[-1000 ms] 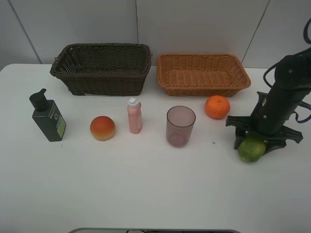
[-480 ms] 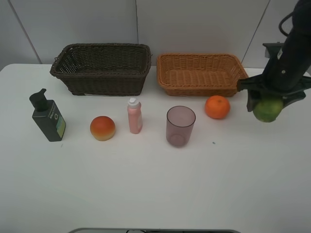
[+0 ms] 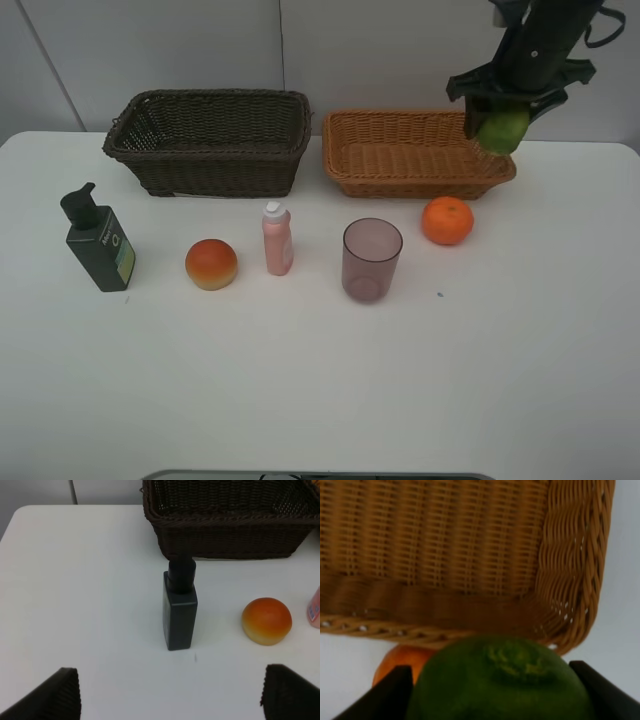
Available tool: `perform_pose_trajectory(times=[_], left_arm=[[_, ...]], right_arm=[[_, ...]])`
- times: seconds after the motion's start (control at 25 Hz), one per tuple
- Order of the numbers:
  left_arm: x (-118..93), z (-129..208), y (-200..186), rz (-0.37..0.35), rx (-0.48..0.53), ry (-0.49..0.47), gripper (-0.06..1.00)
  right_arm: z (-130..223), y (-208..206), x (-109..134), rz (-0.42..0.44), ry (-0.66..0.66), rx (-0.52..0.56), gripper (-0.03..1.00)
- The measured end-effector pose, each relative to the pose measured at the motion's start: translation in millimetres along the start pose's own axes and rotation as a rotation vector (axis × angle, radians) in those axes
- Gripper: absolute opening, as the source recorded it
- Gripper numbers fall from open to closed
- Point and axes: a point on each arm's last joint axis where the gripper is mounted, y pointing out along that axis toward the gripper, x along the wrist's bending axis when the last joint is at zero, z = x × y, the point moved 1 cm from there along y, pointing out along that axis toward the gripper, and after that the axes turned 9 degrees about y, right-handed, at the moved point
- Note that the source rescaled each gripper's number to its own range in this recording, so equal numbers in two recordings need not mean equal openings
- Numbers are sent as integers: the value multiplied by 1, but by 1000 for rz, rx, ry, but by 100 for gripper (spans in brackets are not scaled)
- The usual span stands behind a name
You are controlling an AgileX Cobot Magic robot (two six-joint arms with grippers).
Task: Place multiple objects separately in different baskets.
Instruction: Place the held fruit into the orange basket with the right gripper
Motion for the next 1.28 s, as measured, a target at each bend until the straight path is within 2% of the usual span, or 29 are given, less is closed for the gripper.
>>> perform_pose_trajectory(times=[0.4, 0.8, 1.08, 1.28], left_arm=[[0, 0, 0, 0, 0, 0, 88], [0, 0, 0, 0, 0, 0, 88], [0, 0, 0, 0, 0, 0, 88], [0, 0, 0, 0, 0, 0, 88]], right_arm=[[-44, 47, 17, -11, -25, -60, 60], [-52, 83, 29, -70, -2, -129, 60], [-48, 109, 32, -67, 8, -98, 60], [-47, 111, 32, -68, 20, -97, 60]])
